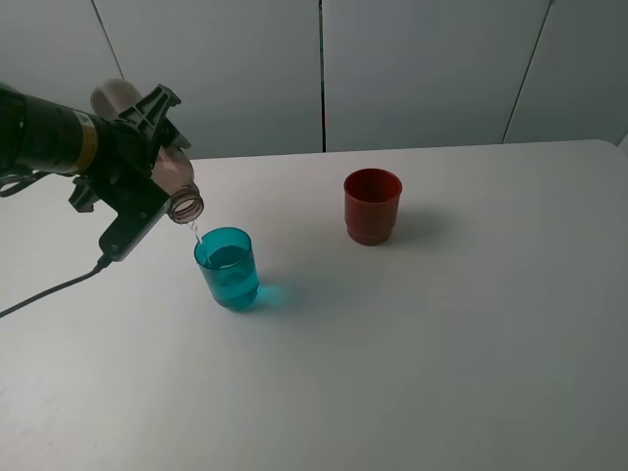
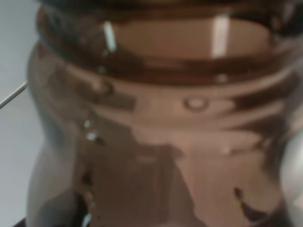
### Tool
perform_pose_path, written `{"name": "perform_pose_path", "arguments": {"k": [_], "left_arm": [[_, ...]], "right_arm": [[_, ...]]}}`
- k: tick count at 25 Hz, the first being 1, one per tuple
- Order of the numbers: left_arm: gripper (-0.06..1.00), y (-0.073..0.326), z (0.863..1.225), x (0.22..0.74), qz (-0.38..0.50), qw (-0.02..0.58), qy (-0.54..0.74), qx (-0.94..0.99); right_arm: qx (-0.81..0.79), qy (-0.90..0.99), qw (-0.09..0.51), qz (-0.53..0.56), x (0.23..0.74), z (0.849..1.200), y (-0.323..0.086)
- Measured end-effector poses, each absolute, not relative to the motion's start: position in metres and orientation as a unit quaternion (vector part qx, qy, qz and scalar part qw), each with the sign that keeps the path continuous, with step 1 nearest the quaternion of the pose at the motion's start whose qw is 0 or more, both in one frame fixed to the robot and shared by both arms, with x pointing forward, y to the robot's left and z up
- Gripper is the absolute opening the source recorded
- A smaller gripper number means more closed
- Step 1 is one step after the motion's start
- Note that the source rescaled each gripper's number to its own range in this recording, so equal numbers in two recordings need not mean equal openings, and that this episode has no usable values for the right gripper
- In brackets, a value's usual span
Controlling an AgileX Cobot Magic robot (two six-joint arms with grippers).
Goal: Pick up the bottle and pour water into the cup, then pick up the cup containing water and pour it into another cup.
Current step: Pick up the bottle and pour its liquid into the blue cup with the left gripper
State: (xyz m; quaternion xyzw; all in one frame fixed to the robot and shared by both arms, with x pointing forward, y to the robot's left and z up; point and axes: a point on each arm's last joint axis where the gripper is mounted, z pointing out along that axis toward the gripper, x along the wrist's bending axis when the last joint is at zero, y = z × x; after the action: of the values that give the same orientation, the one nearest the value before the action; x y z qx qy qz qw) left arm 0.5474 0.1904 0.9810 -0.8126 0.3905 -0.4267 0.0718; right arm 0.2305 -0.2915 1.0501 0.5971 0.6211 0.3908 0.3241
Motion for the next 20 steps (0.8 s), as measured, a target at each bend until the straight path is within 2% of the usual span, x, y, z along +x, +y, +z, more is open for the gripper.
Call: {"name": "perform_pose_path", "arguments": {"k": [20], "left_arm": [[0.01, 0.1809, 0.9812, 0.5441, -0.427, 0.065, 0.412, -0.802]], "right_arm": [[0.598, 0.62, 0.324, 0.391, 0.2305, 1.0501, -0.2915]]}}
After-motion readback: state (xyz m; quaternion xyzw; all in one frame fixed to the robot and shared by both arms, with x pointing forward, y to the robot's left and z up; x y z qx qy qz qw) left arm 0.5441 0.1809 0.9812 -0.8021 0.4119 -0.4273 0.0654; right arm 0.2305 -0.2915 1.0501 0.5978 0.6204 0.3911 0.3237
